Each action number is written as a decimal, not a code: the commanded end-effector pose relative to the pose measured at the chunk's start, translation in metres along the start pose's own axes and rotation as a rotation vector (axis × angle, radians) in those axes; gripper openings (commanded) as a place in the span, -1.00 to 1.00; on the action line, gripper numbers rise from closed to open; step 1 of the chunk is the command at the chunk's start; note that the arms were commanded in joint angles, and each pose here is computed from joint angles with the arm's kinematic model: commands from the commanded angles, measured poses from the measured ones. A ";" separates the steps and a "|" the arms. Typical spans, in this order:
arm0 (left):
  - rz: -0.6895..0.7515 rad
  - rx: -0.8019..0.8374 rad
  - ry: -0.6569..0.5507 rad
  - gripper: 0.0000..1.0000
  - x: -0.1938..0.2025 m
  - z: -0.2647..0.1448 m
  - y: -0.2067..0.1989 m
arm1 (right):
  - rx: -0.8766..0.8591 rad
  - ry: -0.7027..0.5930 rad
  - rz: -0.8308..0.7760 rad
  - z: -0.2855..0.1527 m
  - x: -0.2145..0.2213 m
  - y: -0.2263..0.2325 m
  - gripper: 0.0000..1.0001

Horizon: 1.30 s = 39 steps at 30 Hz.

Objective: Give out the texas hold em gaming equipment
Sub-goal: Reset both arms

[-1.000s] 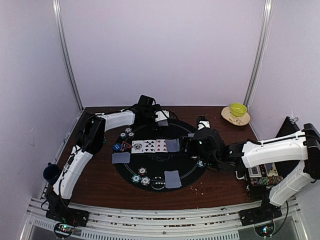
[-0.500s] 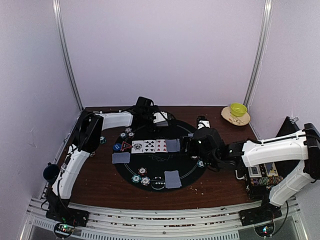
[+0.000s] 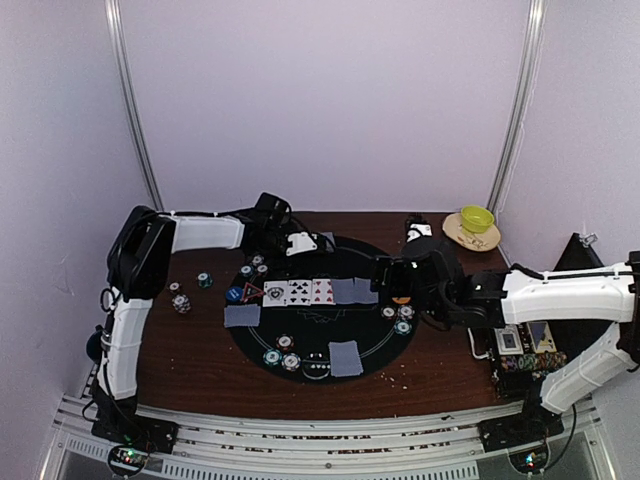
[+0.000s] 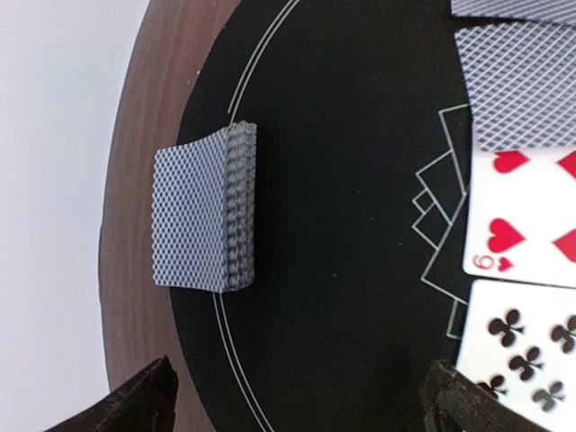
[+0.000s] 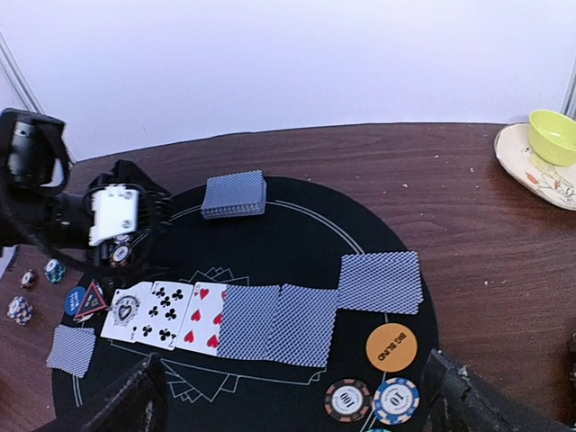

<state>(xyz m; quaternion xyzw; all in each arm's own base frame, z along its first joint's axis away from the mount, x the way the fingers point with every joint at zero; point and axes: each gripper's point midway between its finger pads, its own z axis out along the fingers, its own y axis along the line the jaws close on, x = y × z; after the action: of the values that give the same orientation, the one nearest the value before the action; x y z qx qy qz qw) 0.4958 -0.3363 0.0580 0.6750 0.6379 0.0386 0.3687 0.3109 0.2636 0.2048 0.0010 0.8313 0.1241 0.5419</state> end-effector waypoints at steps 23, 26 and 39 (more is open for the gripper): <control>-0.640 -0.342 -0.160 0.96 0.092 -0.321 0.012 | 0.380 0.026 -0.147 -0.019 -0.053 -0.123 1.00; -0.689 -0.363 -0.144 0.96 0.114 -0.328 -0.002 | 0.353 0.009 -0.116 -0.026 -0.050 -0.124 1.00; -0.790 -0.510 -0.140 0.96 0.147 -0.343 -0.037 | 0.312 -0.096 -0.025 -0.050 -0.047 -0.140 1.00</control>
<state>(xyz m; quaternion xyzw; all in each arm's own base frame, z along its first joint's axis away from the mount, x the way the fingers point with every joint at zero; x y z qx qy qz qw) 0.3056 -0.0611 0.2034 0.2965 0.8091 -0.0110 0.5072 0.3069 0.1170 0.2318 0.0596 0.8281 -0.0218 0.5569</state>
